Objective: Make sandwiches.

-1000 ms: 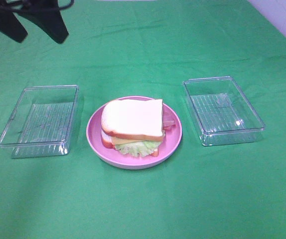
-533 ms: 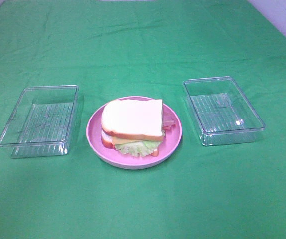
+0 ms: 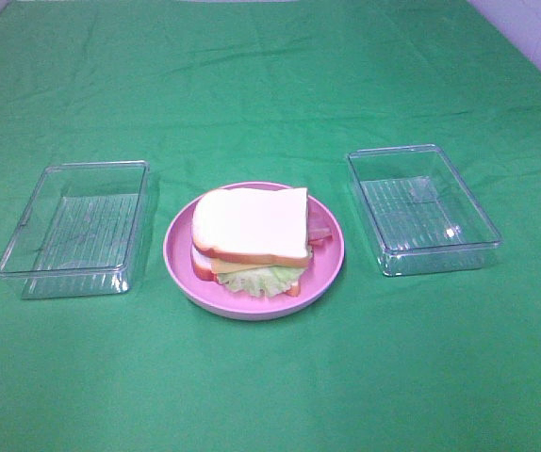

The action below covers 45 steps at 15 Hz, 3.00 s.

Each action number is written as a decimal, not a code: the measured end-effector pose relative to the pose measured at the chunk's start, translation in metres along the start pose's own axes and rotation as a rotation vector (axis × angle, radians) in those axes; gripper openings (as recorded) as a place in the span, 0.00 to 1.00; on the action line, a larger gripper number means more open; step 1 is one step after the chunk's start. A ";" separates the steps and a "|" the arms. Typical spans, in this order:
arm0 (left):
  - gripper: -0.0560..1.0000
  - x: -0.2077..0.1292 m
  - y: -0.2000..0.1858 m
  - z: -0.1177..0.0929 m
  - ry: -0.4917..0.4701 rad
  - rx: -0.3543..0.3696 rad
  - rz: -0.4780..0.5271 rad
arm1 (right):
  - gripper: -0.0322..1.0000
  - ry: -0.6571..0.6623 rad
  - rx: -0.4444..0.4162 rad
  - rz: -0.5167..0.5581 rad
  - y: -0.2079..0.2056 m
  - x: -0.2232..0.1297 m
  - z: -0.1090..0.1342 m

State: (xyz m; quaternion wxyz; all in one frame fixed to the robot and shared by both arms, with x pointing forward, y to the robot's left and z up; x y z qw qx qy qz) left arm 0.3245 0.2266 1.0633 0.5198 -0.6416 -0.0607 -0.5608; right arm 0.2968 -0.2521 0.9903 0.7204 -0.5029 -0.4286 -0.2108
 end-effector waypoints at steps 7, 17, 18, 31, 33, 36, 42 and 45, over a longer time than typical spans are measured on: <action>0.87 -0.046 0.010 -0.018 0.035 0.052 -0.130 | 0.74 0.000 0.000 0.000 0.000 0.000 0.000; 0.87 -0.059 0.020 0.002 -0.046 0.145 -0.089 | 0.74 0.114 -0.159 -0.026 0.001 0.003 -0.013; 0.87 -0.058 0.020 0.000 -0.053 0.136 -0.094 | 0.74 0.166 -0.239 -0.039 0.001 0.004 -0.020; 0.87 -0.061 0.019 0.011 -0.128 0.238 -0.076 | 0.74 0.211 -0.299 -0.050 0.001 0.005 -0.025; 0.87 -0.064 0.013 0.022 -0.199 0.370 -0.073 | 0.74 0.211 -0.299 -0.050 0.001 0.005 -0.025; 0.87 -0.067 0.007 0.027 -0.239 0.468 -0.085 | 0.74 0.211 -0.299 -0.050 0.001 0.005 -0.025; 0.87 -0.067 0.006 0.028 -0.241 0.476 -0.083 | 0.74 0.212 -0.298 -0.050 0.001 0.005 -0.025; 0.87 -0.067 0.006 0.028 -0.241 0.476 -0.083 | 0.74 0.212 -0.298 -0.050 0.001 0.005 -0.025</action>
Point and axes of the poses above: a point on each arm's last joint axis where the gripper is mounted, y pointing out along that axis toward the gripper, z along the wrist's bending axis when the last joint is at zero, x = y × z, the point moved 10 cm from there along y, pointing out along that axis toward the gripper, and after that the axes turned 12 degrees about y, right-handed, at the moved point
